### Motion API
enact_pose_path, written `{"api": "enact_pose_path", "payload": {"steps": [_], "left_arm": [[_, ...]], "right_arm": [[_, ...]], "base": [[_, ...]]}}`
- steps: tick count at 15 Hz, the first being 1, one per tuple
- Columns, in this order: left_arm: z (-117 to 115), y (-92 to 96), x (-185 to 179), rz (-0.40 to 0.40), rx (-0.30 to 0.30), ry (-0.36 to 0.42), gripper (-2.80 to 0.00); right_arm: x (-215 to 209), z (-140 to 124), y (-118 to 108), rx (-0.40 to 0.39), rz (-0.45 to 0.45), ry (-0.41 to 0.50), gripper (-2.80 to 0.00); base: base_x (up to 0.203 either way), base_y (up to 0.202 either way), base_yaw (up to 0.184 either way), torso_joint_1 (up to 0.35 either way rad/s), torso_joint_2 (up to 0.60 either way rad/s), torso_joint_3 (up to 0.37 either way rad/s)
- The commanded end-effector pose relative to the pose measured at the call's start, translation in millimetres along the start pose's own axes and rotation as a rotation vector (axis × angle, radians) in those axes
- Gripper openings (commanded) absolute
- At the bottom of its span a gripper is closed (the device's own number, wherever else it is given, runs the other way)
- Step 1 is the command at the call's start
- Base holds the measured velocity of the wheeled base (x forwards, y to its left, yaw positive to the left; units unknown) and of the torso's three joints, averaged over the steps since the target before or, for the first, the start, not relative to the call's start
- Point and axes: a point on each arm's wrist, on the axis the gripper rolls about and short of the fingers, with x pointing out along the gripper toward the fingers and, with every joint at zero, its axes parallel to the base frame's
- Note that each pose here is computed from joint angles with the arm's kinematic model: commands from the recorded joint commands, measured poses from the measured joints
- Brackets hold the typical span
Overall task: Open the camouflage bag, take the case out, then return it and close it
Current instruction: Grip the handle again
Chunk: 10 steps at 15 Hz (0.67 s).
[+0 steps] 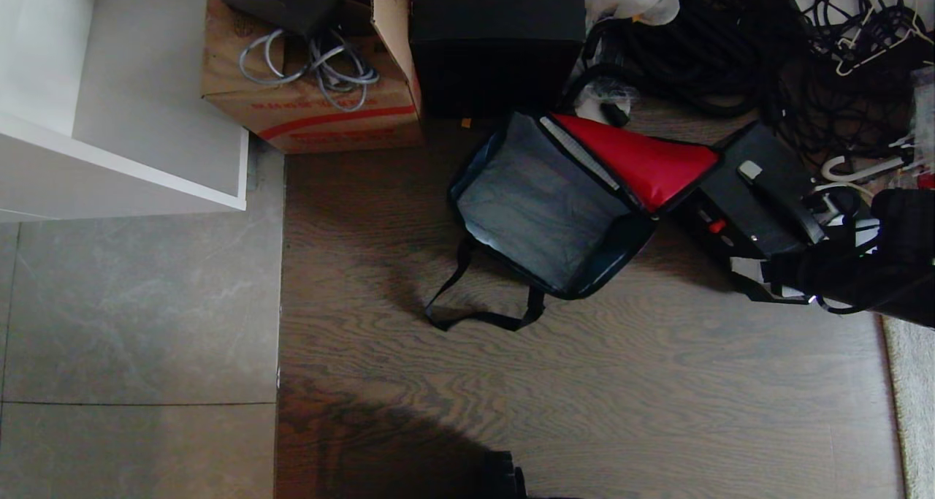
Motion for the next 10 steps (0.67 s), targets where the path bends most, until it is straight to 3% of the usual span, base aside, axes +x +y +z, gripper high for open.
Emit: {"api": "enact_pose_path", "payload": {"steps": [1, 4, 8, 10], "left_arm": [[-2, 0.1, 1, 0.001, -0.001, 0.007, -2.80], [-2, 0.1, 1, 0.001, -0.001, 0.007, -2.80], [-2, 0.1, 1, 0.003, -0.001, 0.007, -2.80], [-2, 0.1, 1, 0.000, -0.001, 0.007, -2.80]], "right_arm": [[0, -7, 1, -0.016, 0.004, 0.017, 0.00], [0, -7, -3, -0.170, -0.030, 0.017, 0.00], [8, -7, -14, -0.352, -0.300, 0.045, 0.00], [10, -3, -16, -0.437, -0.370, 0.036, 0.00]], "base": [[0.000, 0.000, 0.000, 0.000, 0.00, 0.000], [0.000, 0.000, 0.000, 0.000, 0.00, 0.000], [0.000, 0.000, 0.000, 0.000, 0.00, 0.000], [0.000, 0.000, 0.000, 0.000, 0.00, 0.000]]}}
